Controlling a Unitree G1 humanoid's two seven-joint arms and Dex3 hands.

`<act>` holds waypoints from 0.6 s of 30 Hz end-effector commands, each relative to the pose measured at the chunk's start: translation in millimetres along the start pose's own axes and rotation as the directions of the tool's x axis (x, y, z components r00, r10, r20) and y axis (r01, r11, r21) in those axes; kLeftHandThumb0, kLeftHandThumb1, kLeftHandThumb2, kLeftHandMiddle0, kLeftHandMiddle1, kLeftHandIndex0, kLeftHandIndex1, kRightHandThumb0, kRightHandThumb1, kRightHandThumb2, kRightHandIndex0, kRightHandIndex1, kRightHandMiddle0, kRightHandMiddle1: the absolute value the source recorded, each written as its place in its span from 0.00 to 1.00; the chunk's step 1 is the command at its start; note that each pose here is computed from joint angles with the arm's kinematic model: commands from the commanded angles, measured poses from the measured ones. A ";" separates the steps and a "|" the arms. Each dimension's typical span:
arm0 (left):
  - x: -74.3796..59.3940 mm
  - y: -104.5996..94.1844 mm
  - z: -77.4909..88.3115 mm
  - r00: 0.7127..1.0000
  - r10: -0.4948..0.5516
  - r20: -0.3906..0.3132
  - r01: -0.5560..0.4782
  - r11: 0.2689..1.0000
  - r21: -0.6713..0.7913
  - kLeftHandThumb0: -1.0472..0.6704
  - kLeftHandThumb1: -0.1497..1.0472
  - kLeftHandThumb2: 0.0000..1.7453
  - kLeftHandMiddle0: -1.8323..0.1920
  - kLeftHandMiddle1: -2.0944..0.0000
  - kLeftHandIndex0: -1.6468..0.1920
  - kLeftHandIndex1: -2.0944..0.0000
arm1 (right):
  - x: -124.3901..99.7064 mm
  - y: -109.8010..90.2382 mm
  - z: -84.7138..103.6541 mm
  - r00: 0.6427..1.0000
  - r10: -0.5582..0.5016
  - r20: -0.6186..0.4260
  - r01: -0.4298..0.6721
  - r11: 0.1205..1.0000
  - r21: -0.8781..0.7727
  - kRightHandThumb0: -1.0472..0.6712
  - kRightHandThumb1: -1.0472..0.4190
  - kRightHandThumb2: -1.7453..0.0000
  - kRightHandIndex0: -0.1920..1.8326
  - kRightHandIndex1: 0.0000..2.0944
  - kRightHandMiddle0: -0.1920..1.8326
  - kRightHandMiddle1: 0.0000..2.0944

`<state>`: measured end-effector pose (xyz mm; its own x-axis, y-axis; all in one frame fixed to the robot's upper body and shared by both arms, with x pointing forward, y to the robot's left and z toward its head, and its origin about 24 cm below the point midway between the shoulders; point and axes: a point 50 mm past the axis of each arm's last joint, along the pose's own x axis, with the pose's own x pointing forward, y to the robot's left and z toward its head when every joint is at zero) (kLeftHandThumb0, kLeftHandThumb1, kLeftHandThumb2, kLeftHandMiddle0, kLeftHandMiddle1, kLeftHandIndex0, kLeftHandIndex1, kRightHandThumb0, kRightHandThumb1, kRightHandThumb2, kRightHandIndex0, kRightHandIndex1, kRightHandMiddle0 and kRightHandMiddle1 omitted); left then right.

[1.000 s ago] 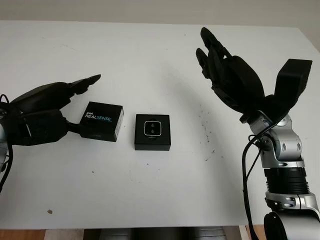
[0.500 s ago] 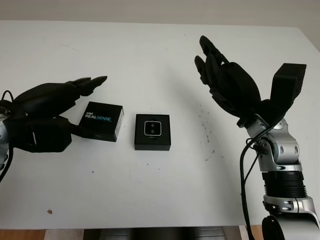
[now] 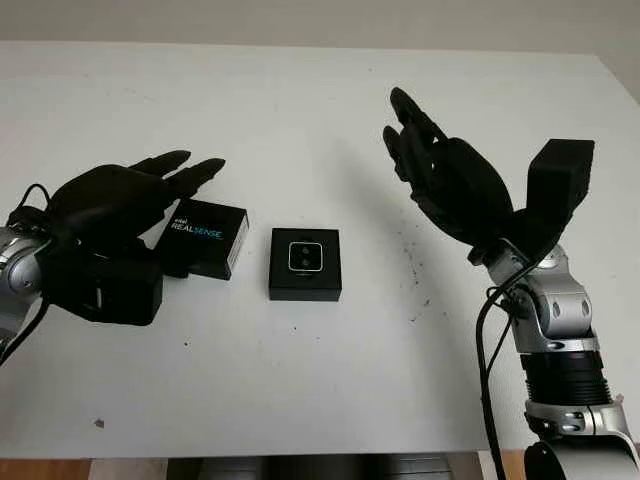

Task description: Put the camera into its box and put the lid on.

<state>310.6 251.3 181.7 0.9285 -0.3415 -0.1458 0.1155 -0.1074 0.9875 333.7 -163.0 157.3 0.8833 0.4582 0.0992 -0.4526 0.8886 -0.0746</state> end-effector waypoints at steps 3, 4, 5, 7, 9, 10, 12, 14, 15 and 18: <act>1.4 3.8 0.5 1.000 -0.007 0.012 0.007 1.000 -0.005 0.30 0.83 0.03 0.90 0.97 0.90 0.97 | -1.9 0.6 2.8 1.000 0.005 0.007 -0.005 1.000 -0.016 0.22 0.00 0.60 0.00 0.01 0.00 0.02; 1.7 3.7 0.6 1.000 -0.010 0.012 0.010 1.000 -0.009 0.30 0.83 0.03 0.90 0.97 0.90 0.97 | -1.7 0.4 2.8 1.000 0.006 0.007 -0.006 1.000 -0.015 0.22 0.00 0.59 0.00 0.02 0.01 0.02; 2.0 3.5 0.6 1.000 -0.014 0.011 0.014 1.000 -0.010 0.30 0.83 0.03 0.90 0.97 0.90 0.97 | -1.6 0.3 2.7 1.000 0.009 0.008 -0.009 1.000 -0.013 0.22 0.00 0.59 0.00 0.02 0.01 0.02; 2.9 2.9 0.0 1.000 -0.025 0.004 0.025 1.000 -0.015 0.29 0.83 0.03 0.90 0.98 0.90 0.97 | -1.4 0.2 2.5 1.000 0.017 0.012 -0.017 1.000 -0.015 0.22 0.00 0.59 0.00 0.01 0.00 0.02; 4.2 2.0 -0.9 0.999 -0.038 -0.001 0.038 0.999 -0.030 0.29 0.84 0.03 0.91 0.98 0.91 0.98 | -1.6 0.2 2.3 1.000 0.025 0.015 -0.024 0.999 -0.021 0.22 0.00 0.60 0.00 0.01 0.00 0.02; 5.0 1.4 -1.6 0.999 -0.042 -0.001 0.042 0.998 -0.046 0.29 0.84 0.03 0.92 0.98 0.92 0.98 | -1.7 0.2 2.3 1.000 0.026 0.016 -0.025 0.999 -0.023 0.22 0.00 0.60 0.00 0.01 0.00 0.02; 6.6 0.4 -3.1 0.998 -0.059 0.002 0.059 0.995 -0.080 0.29 0.85 0.03 0.92 0.98 0.92 0.98 | -2.1 0.6 2.6 1.000 0.024 0.019 -0.023 0.999 -0.024 0.22 0.00 0.60 0.00 0.02 0.00 0.02; 8.9 -0.2 -4.2 0.997 -0.071 0.007 0.072 0.992 -0.107 0.29 0.85 0.03 0.92 0.98 0.93 0.98 | -2.4 0.8 2.6 1.000 0.023 0.019 -0.022 0.999 -0.025 0.22 0.00 0.60 0.00 0.02 0.00 0.02; 10.4 -0.1 -4.4 0.997 -0.077 0.006 0.078 0.990 -0.116 0.29 0.85 0.03 0.92 0.98 0.93 0.98 | -2.7 0.9 2.7 1.000 0.023 0.017 -0.023 0.999 -0.026 0.22 0.00 0.60 0.00 0.02 0.00 0.02; 15.0 0.3 -4.1 0.997 -0.082 0.008 0.082 0.988 -0.128 0.30 0.84 0.03 0.91 0.97 0.91 0.97 | -3.6 1.5 2.4 1.000 0.023 0.017 -0.023 0.999 -0.025 0.23 0.00 0.60 0.00 0.02 0.00 0.02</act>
<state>322.8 253.9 177.9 0.9154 -0.3275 -0.2342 0.2404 -0.0219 0.9704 332.6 -162.4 156.7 0.8724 0.4788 0.0988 -0.4715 0.8774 -0.0887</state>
